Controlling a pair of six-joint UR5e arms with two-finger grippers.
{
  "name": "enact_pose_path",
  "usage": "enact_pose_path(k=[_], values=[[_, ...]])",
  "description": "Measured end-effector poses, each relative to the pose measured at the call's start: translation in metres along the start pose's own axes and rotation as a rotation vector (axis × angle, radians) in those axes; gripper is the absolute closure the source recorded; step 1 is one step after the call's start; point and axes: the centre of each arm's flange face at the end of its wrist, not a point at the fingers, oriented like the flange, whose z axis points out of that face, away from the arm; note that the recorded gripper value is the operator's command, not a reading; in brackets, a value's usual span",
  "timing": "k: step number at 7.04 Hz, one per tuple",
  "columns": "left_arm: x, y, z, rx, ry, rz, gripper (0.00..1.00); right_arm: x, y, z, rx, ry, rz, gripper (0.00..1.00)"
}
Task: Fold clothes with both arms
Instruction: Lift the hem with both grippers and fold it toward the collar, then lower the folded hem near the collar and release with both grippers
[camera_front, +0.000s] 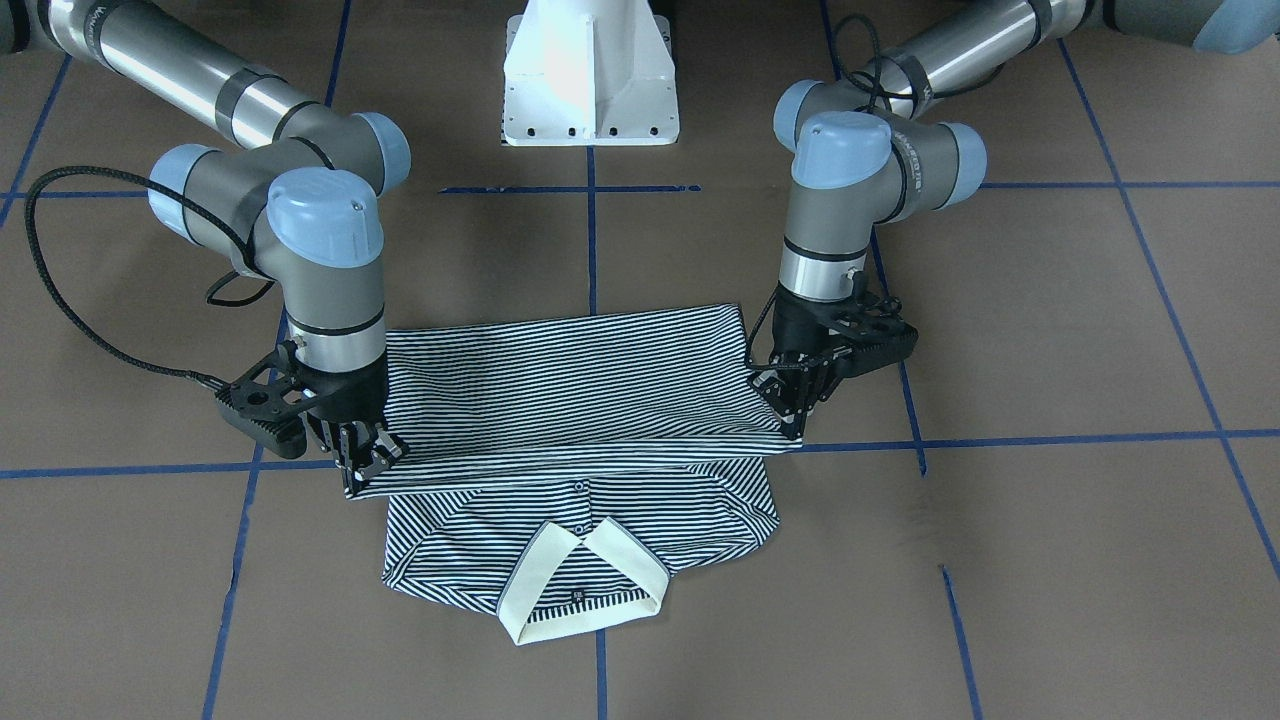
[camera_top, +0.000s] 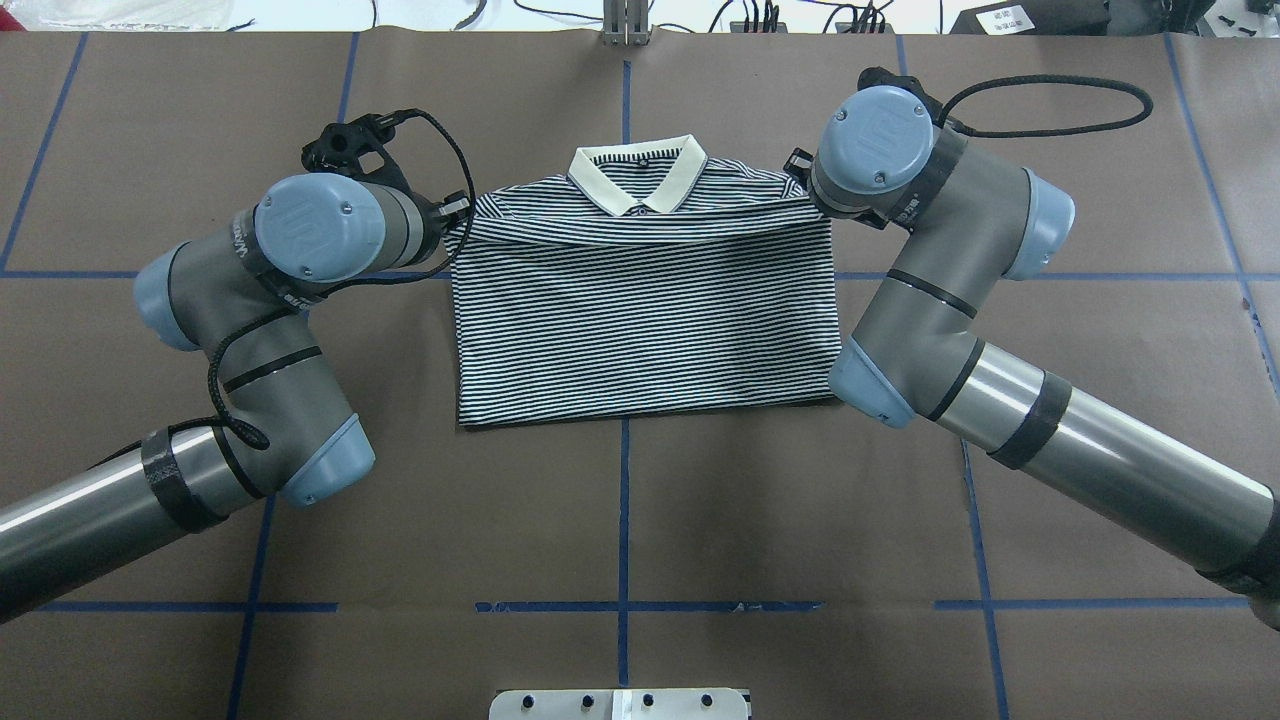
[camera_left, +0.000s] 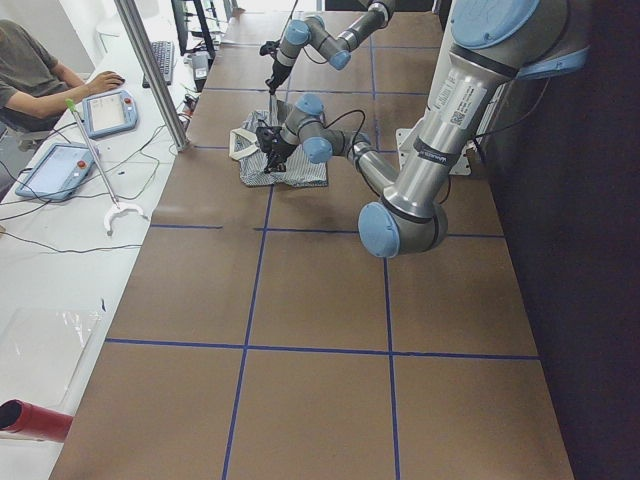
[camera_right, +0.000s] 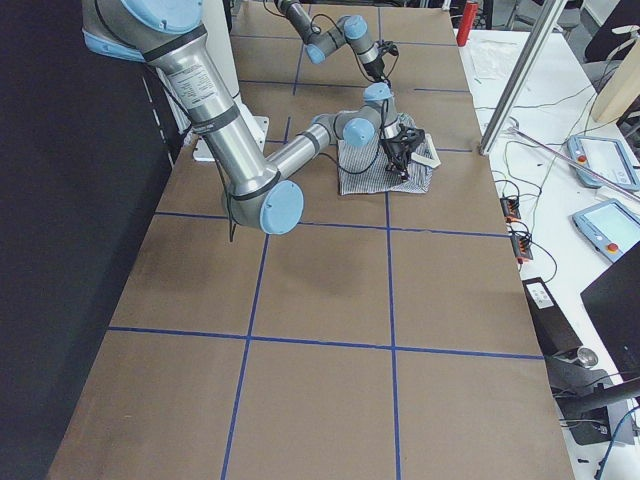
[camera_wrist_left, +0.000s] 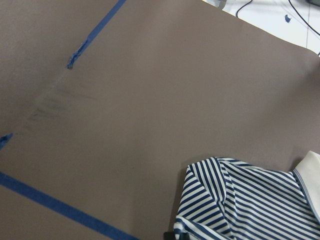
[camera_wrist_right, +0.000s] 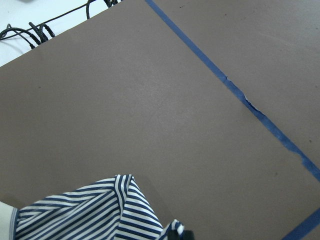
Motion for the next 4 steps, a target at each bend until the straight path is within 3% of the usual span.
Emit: enact_pose_path(k=[4], values=[[0.006,-0.009,0.033,0.013,-0.004,-0.005,1.0,-0.013,-0.005,0.037,0.005,0.006,0.0,1.0]])
